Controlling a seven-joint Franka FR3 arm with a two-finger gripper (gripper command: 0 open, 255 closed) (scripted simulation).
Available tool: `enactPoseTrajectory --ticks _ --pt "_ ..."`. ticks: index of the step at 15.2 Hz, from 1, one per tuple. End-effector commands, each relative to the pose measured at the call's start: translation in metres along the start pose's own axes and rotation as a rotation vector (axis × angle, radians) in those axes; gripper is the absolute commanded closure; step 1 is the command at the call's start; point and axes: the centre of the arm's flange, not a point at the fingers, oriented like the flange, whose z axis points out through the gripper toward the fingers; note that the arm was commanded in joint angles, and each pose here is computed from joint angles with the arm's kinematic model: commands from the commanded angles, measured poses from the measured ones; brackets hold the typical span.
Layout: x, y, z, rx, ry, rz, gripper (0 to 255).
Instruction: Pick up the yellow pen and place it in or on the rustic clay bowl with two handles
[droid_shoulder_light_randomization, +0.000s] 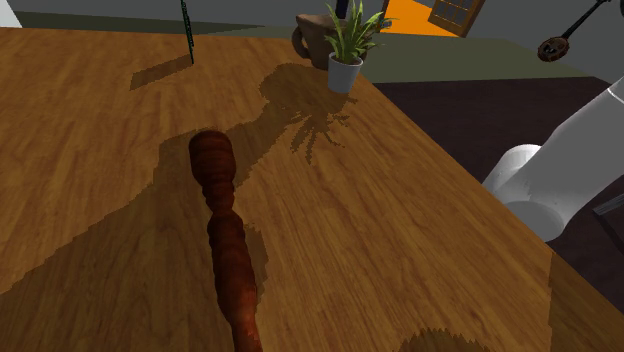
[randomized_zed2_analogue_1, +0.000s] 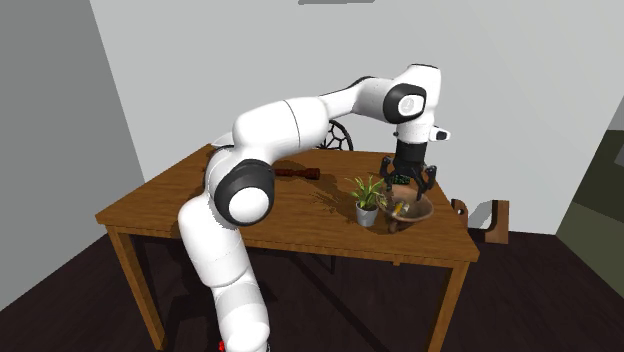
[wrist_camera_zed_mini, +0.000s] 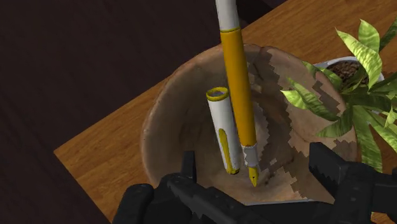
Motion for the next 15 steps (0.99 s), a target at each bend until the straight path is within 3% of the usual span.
enactPoseTrajectory --ticks 1,3,7,15 --pt "0.001 -0.001 0.001 0.003 -0.002 -0.001 0" --pt "0.000 0.002 0.002 0.003 -0.002 -0.002 0" --pt "0.000 0.003 -0.048 0.003 -0.002 -0.002 0" --pt "0.000 0.003 -0.048 0.003 -0.002 -0.002 0"
